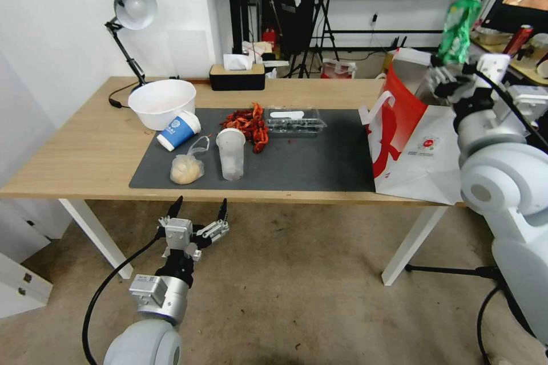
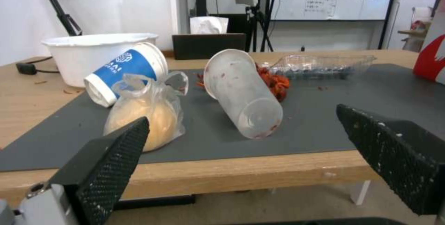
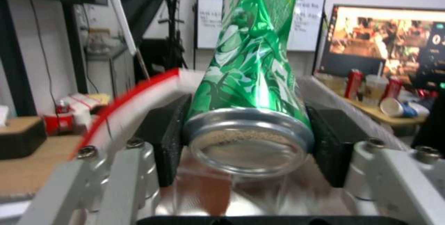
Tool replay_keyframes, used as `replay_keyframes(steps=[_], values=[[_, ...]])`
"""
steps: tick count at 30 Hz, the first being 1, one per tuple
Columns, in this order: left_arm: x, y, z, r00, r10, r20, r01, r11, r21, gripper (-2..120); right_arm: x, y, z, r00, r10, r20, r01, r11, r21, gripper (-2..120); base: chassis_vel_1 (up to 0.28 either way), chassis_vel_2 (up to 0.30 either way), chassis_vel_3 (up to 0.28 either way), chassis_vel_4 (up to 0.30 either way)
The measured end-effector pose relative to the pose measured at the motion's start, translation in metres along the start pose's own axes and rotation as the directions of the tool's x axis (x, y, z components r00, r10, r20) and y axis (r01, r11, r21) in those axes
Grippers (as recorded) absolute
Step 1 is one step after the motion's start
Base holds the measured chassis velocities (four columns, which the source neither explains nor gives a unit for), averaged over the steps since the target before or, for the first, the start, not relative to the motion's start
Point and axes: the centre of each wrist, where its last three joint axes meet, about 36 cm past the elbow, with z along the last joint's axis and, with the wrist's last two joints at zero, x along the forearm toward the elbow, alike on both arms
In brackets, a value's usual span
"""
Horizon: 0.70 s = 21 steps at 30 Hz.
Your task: Pick up the trash from the table and place it into the takeout bag.
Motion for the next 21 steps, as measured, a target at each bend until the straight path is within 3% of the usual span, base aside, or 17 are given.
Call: replay_keyframes(steps=[9,12,13,15,21], values=[[0.002,0.0,-0.004,1.0,0.004,0.008,-0.004,1.0,-0.006,100,0.005,-0.002,-0.001,1.0,0.001,-0.012,-0.001,1.0,-0.031,89,0.0,0.0,0.0,0.0],[0.002,0.001,-0.006,1.0,0.006,0.011,-0.006,1.0,-0.01,100,0.011,-0.003,-0.007,0.989,-0.115,0.097,0.132,0.972,-0.193,99,0.0,0.0,0.0,0.0],[0.002,0.001,-0.006,1.0,0.006,0.011,-0.006,1.0,-0.01,100,0.011,-0.003,-0.007,0.989,-0.115,0.097,0.132,0.972,-0.193,99,0.0,0.0,0.0,0.0],[0.002,0.001,-0.006,1.0,0.007,0.01,-0.007,1.0,-0.012,100,0.021,-0.001,-0.009,0.963,-0.198,0.185,0.245,0.927,-0.283,100,0.0,0.0,0.0,0.0],[0.002,0.002,-0.006,1.0,0.01,0.01,-0.01,1.0,-0.015,100,0.042,0.009,0.002,0.913,-0.299,0.276,0.382,0.863,-0.33,100,0.0,0.0,0.0,0.0]])
